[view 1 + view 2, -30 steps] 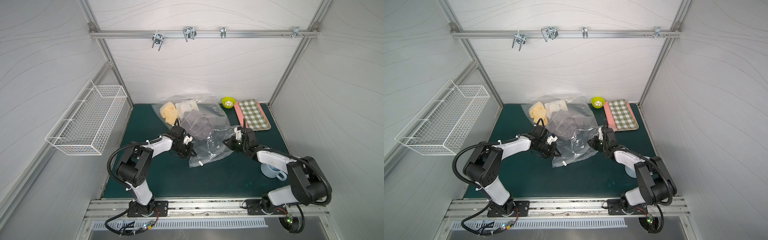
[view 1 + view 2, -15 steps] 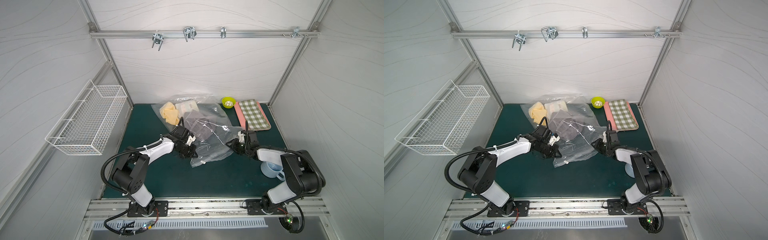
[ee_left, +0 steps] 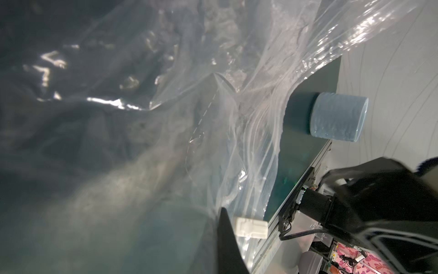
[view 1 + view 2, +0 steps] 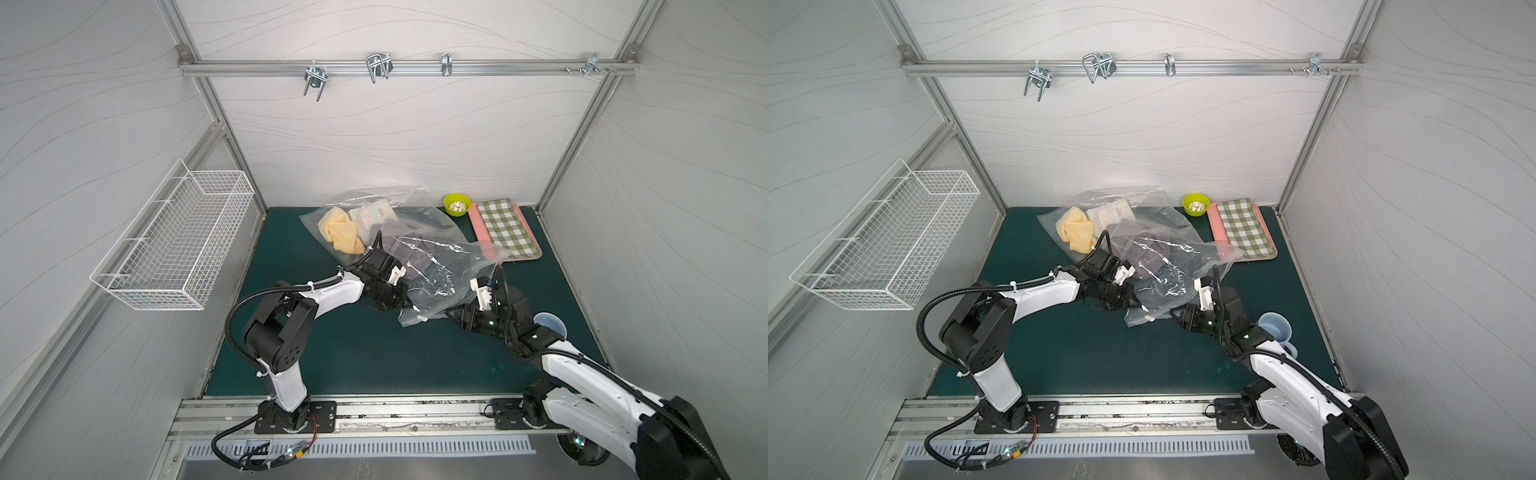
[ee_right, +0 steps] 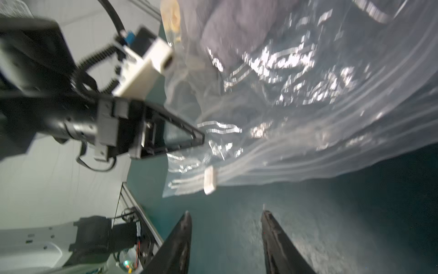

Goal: Place the folded towel into the vacuum bag
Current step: Adjust the vacuum bag at the center of the board, then close the vacuum bag at the center of the board.

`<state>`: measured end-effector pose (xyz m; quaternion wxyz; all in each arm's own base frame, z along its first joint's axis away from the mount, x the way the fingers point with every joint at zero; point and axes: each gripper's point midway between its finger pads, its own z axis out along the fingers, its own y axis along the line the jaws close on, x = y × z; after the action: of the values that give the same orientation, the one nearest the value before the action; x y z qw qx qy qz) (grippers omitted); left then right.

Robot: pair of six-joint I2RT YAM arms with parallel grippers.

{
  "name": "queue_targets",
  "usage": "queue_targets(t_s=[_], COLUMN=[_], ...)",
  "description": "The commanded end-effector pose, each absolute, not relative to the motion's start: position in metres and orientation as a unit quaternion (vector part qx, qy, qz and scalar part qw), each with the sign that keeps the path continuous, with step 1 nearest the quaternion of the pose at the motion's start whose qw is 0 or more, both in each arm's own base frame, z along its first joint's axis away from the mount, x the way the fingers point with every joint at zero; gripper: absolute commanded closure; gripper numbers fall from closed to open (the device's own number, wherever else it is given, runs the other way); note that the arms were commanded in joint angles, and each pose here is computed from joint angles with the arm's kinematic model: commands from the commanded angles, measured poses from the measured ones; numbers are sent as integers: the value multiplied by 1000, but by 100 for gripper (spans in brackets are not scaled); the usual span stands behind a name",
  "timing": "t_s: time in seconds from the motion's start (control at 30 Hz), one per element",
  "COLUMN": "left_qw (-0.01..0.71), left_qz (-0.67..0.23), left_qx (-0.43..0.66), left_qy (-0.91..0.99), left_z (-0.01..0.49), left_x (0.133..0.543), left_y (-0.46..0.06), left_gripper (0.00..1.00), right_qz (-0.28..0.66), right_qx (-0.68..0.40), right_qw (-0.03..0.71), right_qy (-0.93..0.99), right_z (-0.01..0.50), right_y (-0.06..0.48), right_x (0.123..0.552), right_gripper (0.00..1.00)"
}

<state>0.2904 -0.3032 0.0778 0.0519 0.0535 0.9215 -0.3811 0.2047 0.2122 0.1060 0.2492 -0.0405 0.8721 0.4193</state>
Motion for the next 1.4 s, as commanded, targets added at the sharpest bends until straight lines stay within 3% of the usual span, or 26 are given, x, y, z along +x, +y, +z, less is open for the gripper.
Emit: queue_targets(t_s=[0.0, 0.23, 0.53, 0.83, 1.23, 1.3, 1.37], left_qw=[108, 155, 158, 161, 202, 201, 192], left_qz=[-431, -454, -445, -442, -480, -475, -480], left_qx=[44, 32, 33, 51, 78, 62, 49], left_qy=[895, 877, 881, 881, 850, 854, 855], left_z=[107, 124, 122, 124, 148, 146, 141], left_x=[316, 319, 316, 313, 310, 312, 312], left_y=[-324, -322, -321, -324, -320, -312, -304], left_gripper=[100, 100, 100, 100, 99, 68, 43], right_qz=[439, 471, 505, 534, 531, 527, 526], right_qx=[-63, -75, -72, -53, -40, -32, -25], right_qw=[241, 234, 223, 217, 198, 207, 217], right_qy=[863, 848, 830, 815, 823, 824, 822], right_z=[106, 108, 114, 121, 109, 111, 115], right_y=[221, 237, 258, 277, 289, 286, 286], right_x=[197, 205, 223, 245, 256, 259, 263], right_gripper=[51, 51, 48, 52, 98, 100, 100])
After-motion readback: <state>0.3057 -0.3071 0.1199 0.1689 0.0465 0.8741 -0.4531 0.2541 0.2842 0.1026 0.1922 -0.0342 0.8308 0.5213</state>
